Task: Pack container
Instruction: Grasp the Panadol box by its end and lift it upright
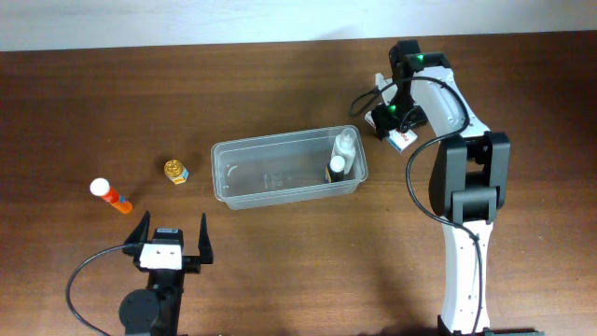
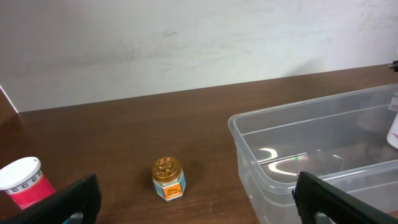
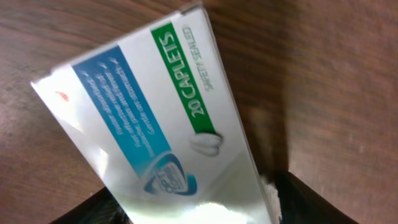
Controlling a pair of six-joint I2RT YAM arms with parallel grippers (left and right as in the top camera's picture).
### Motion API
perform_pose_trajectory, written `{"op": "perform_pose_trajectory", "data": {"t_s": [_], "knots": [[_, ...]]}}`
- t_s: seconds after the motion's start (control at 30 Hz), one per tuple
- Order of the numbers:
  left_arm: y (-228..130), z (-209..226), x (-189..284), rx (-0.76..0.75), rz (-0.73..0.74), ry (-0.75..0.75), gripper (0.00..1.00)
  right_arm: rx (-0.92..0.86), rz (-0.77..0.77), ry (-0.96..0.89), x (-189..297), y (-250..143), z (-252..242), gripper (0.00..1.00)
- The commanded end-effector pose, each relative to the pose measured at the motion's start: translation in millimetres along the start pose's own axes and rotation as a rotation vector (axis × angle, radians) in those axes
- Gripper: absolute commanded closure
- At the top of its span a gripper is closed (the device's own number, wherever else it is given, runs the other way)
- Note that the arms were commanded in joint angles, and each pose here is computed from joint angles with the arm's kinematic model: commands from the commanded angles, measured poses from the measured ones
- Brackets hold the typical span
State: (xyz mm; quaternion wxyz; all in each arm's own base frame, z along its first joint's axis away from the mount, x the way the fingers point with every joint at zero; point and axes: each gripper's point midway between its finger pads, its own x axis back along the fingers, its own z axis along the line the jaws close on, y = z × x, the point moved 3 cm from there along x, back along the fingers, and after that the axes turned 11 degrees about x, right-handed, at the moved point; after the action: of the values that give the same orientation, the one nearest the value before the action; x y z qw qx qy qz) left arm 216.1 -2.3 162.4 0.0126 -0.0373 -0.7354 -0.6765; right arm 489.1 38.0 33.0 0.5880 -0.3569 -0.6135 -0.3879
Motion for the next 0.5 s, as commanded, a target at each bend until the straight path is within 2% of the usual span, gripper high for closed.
{"op": "perform_pose_trajectory", "data": {"t_s": [0.0, 0.13, 0.47], "knots": [[-1.5, 0.1, 0.0, -0.009, 0.000, -0.004, 0.01, -0.174, 0.022, -0.021, -2.7, -2.8, -4.7, 0.39], [-1.5, 0.1, 0.0, -0.009, 0.000, -0.004, 0.01, -0.224, 0.037, -0.017, -2.7, -5.5, -2.6, 0.44], [-1.5, 0.1, 0.0, -0.009, 0.000, -0.004, 0.01, -0.240, 0.034, -0.010, 8.3, -7.1, -0.8, 0.46]]}}
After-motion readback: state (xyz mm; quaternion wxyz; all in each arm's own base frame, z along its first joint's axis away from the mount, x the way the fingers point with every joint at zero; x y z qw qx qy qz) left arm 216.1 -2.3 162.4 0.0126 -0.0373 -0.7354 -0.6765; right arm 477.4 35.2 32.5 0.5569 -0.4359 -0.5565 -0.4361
